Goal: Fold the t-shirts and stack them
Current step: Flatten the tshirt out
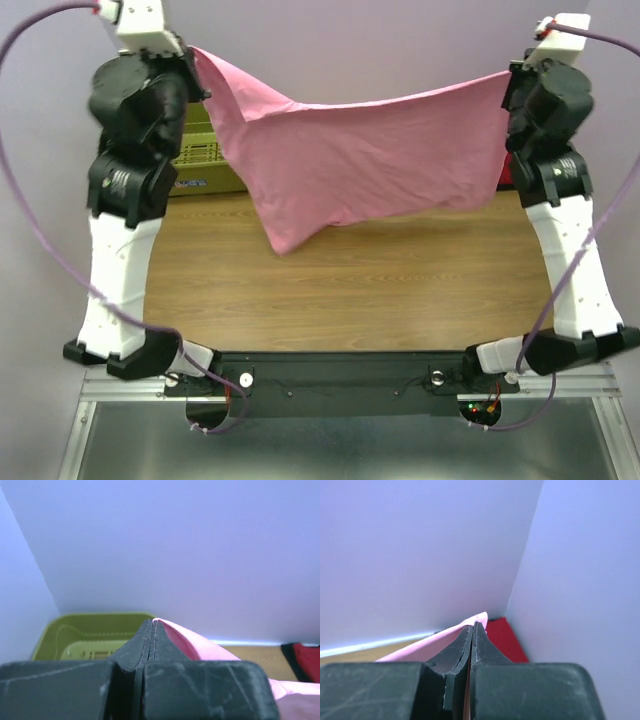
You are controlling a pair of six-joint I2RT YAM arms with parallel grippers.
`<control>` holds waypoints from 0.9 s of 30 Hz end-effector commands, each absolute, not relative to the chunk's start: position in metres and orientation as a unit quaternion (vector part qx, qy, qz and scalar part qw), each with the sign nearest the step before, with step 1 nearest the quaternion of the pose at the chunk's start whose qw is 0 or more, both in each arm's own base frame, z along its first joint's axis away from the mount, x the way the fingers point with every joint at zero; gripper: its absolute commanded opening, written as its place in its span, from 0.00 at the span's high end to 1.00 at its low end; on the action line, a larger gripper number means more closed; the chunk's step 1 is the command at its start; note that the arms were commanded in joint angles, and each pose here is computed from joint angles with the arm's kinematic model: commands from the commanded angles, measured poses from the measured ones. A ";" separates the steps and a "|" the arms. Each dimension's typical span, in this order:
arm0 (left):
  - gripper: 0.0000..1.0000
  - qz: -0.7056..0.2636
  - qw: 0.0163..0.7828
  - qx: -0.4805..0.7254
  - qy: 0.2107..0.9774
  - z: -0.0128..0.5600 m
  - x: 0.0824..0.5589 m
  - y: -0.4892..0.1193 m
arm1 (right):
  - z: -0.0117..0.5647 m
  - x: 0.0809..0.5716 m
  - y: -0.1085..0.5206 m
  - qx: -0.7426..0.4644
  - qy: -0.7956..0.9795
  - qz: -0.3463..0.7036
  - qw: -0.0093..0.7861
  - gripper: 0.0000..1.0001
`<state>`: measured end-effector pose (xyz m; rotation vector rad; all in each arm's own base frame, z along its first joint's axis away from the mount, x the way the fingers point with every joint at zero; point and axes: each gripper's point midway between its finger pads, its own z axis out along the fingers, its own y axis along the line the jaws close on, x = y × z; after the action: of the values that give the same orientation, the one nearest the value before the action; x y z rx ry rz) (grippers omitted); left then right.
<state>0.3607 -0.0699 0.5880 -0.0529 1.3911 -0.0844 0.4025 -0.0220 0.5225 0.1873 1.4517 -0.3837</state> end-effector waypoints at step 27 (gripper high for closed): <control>1.00 0.037 0.809 0.020 0.586 0.603 0.268 -0.026 | 0.561 0.285 0.002 -0.063 0.592 -0.119 0.795 0.99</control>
<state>0.1699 -0.0103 0.6710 -0.0053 1.0135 -0.0969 0.2336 -0.0089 0.6087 -0.0699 1.1216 -0.2363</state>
